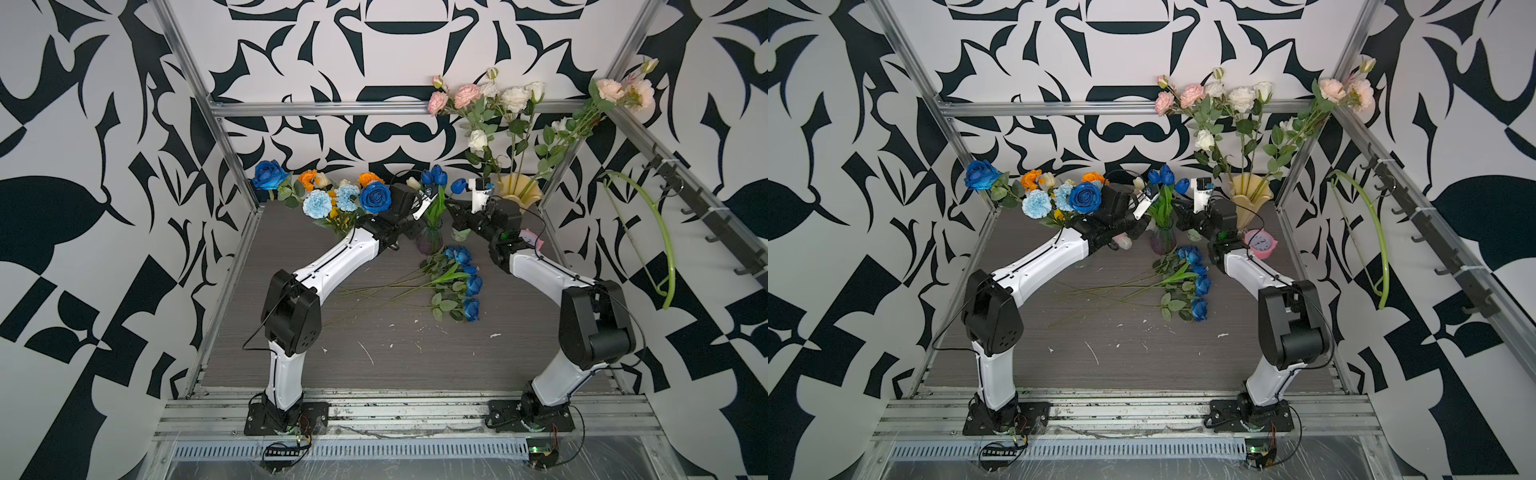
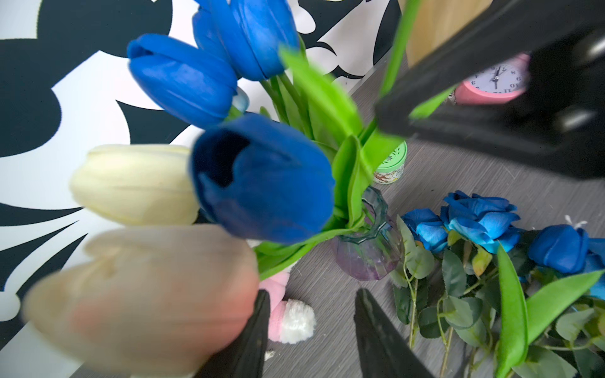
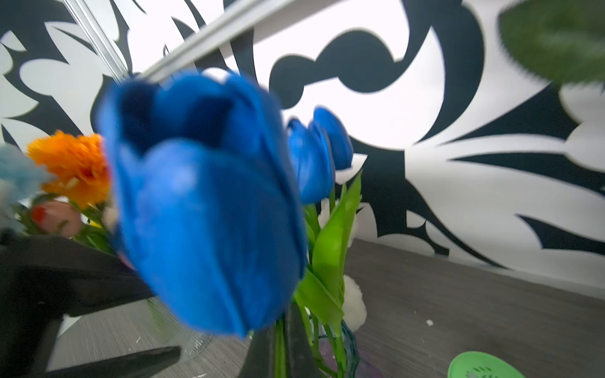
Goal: Pick out blue flowers from the vase
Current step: Pick up the flower from the vase, then place the flower at the center of the board.
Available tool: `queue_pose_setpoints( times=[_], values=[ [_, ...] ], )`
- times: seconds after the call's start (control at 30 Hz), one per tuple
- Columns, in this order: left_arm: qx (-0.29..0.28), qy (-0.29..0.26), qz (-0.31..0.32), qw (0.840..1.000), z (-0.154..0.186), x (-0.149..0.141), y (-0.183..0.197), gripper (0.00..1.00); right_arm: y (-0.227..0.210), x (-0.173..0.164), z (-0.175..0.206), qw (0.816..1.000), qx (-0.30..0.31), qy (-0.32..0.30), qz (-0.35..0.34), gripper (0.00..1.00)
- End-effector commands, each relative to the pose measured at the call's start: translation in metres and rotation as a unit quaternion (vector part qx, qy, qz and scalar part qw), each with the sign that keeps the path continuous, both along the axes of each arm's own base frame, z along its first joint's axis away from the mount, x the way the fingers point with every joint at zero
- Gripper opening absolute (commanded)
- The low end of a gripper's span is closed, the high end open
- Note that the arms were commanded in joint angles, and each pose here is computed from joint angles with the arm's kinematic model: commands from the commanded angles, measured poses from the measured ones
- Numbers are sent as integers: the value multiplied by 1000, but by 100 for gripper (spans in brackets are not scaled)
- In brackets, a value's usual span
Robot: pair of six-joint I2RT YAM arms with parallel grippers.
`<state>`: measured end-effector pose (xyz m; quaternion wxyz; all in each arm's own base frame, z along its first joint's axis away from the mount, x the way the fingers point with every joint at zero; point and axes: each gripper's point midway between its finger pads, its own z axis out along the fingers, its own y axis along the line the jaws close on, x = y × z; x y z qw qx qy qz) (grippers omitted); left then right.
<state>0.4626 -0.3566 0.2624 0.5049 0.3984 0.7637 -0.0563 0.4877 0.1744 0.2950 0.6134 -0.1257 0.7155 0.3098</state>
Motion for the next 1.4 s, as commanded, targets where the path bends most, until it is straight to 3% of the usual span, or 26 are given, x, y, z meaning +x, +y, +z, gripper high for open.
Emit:
queue_pose_setpoints(
  times=[0.0, 0.37, 0.63, 0.87, 1.1, 1.2, 1.37],
  values=[
    [-9, 3, 6, 1000, 6, 1, 3, 47, -11, -14, 44, 998, -10, -59, -23, 0],
    [-29, -3, 8, 1000, 18, 7, -2, 47, -47, -70, 95, 990, -13, -105, -95, 0],
    [-28, -13, 1, 1000, 30, 4, -1, 48, -73, -122, 108, 985, 34, -101, -137, 0],
    [-18, -16, 4, 1000, 35, 7, 3, 49, -71, -131, 69, 978, 170, -5, -120, 0],
    [-20, -15, 15, 1000, 35, 13, 10, 49, -75, -121, 19, 938, 308, 90, -133, 0],
    [-21, -14, 20, 999, 34, 17, 12, 49, -68, -112, -5, 919, 341, 141, -135, 0],
    [-25, -13, 24, 999, 32, 21, 13, 49, -46, -104, -40, 908, 338, 200, -145, 0]
  ],
)
